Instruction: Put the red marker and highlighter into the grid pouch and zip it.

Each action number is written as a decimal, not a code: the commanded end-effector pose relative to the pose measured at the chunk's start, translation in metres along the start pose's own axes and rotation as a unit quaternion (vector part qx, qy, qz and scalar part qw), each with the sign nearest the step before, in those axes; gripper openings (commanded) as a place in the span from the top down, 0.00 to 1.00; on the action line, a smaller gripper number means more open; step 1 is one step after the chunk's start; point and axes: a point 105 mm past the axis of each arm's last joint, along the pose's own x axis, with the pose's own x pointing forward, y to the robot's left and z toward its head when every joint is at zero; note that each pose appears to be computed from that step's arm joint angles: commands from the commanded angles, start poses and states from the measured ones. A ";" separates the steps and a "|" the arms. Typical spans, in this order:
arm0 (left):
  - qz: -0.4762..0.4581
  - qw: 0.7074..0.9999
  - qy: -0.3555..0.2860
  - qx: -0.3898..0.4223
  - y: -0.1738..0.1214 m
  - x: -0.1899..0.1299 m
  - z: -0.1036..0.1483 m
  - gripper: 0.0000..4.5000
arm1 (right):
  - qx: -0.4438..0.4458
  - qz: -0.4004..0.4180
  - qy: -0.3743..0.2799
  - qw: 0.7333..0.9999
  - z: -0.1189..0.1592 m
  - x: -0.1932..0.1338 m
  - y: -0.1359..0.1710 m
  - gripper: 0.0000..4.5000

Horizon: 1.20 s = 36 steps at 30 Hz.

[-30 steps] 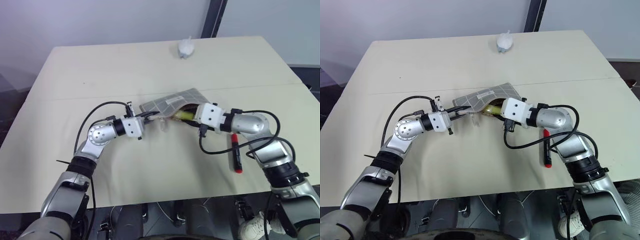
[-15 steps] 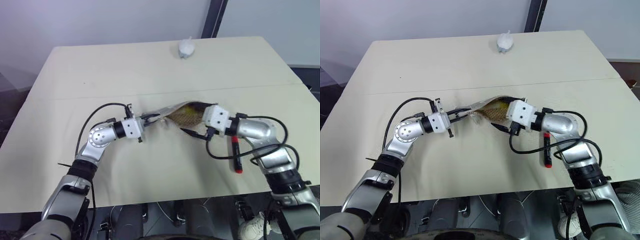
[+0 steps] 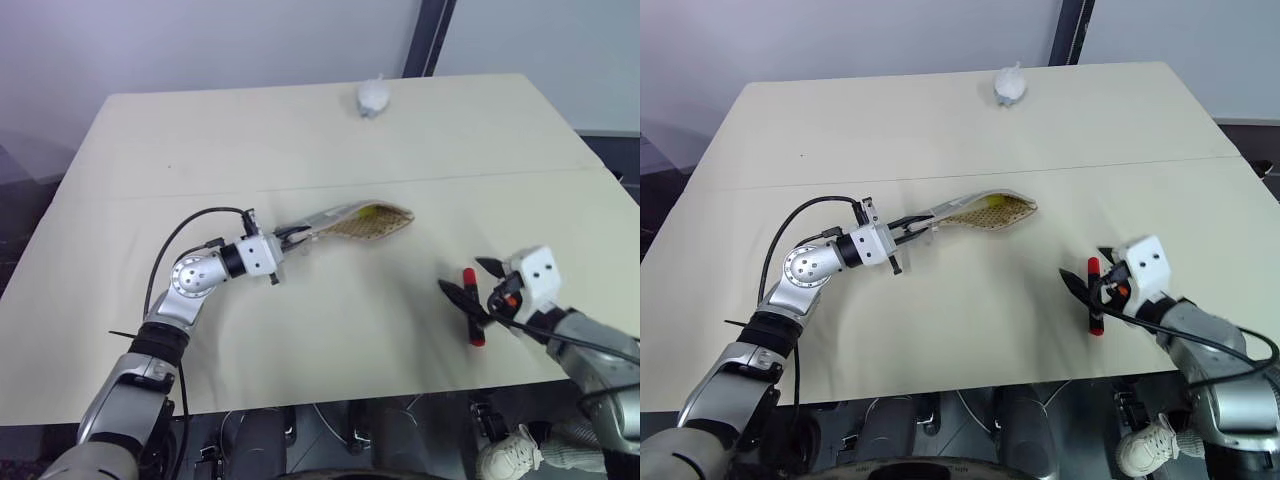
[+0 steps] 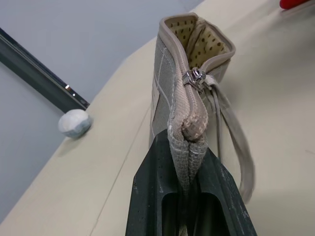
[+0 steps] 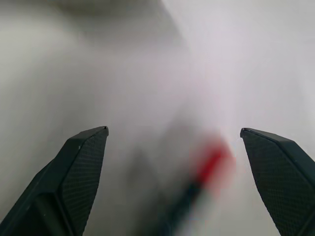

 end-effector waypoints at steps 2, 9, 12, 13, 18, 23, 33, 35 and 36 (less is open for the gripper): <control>0.010 1.000 -0.017 0.015 0.009 0.004 0.006 1.00 | 0.010 -0.034 0.018 0.999 -0.003 -0.005 0.000 0.01; 0.008 1.000 -0.020 0.019 0.010 0.005 0.006 1.00 | 0.036 0.009 0.046 0.998 -0.010 -0.001 0.014 0.65; 0.009 1.000 -0.020 0.019 0.010 0.005 0.006 1.00 | 0.021 0.034 0.001 0.999 0.013 0.006 0.017 0.94; 0.009 1.000 -0.020 0.019 0.010 0.005 0.006 1.00 | 0.014 0.043 -0.013 0.999 0.020 0.008 0.019 0.94; 0.006 1.000 -0.021 0.018 0.008 0.006 0.006 1.00 | -0.143 0.197 -0.132 0.961 0.087 0.015 0.068 0.94; 0.002 0.999 -0.032 0.019 0.007 0.011 0.011 1.00 | -0.265 0.225 -0.137 0.928 0.104 0.033 0.076 0.94; -0.011 0.998 -0.061 0.021 0.007 0.019 0.029 1.00 | -0.402 0.212 -0.167 0.875 0.135 0.073 0.082 0.94; -0.014 0.997 -0.069 0.020 0.006 0.022 0.034 1.00 | -0.444 0.221 -0.176 0.850 0.139 0.079 0.092 0.94; -0.015 0.997 -0.074 0.020 0.006 0.024 0.037 1.00 | -0.456 0.227 -0.184 0.841 0.142 0.081 0.097 0.94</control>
